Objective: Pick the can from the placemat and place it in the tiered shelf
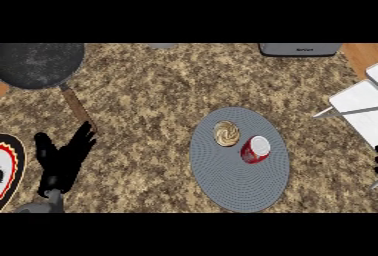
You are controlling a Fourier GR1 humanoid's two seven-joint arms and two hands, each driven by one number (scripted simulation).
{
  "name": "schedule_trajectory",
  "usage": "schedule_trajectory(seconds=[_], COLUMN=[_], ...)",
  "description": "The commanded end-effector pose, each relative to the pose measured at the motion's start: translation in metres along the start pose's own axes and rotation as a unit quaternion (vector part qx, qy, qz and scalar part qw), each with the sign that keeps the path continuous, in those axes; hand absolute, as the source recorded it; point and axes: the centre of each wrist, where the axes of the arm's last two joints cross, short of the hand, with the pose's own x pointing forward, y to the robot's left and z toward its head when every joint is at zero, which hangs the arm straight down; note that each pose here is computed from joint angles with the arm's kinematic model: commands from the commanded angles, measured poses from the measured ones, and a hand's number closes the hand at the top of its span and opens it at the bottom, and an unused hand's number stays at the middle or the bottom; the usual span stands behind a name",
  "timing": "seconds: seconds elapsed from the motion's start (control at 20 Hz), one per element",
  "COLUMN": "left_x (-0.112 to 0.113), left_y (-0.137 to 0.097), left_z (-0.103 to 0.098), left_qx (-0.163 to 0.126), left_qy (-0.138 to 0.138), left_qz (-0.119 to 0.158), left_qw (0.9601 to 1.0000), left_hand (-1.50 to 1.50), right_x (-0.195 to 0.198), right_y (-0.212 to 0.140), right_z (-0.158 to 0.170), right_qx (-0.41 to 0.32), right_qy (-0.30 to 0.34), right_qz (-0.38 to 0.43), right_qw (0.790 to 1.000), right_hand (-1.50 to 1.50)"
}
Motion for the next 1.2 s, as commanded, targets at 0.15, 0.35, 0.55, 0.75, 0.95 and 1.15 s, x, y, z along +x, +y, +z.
schedule_trajectory(seconds=[0.15,0.35,0.55,0.75,0.95,1.15], left_x=[0.017,0.000,0.024,0.013,0.006,0.005], left_y=[-0.009,-0.018,-0.018,-0.024,-0.007,-0.004], left_z=[-0.008,-0.009,-0.015,-0.011,0.001,-0.007], left_qx=[-0.011,-0.022,-0.017,-0.022,-0.019,-0.010], left_qy=[0.007,0.011,0.011,0.015,0.008,0.019], left_qz=[-0.004,-0.006,-0.001,-0.002,-0.008,-0.002], left_qw=[0.9999,0.9997,0.9998,0.9997,0.9997,0.9998], left_hand=[0.00,0.00,0.00,0.00,0.00,0.00], right_x=[0.065,0.084,0.084,0.092,0.087,0.091], right_y=[0.009,0.039,0.062,0.085,0.101,0.121], right_z=[-0.009,-0.030,-0.048,-0.054,-0.070,-0.081], right_qx=[-0.004,-0.029,-0.034,-0.008,0.012,0.022], right_qy=[0.080,0.099,0.137,0.169,0.191,0.210], right_qz=[0.048,0.070,0.119,0.136,0.170,0.180], right_qw=[0.996,0.992,0.983,0.976,0.967,0.961], right_hand=[-1.50,-1.50,-1.50,-1.50,-1.50,-1.50])
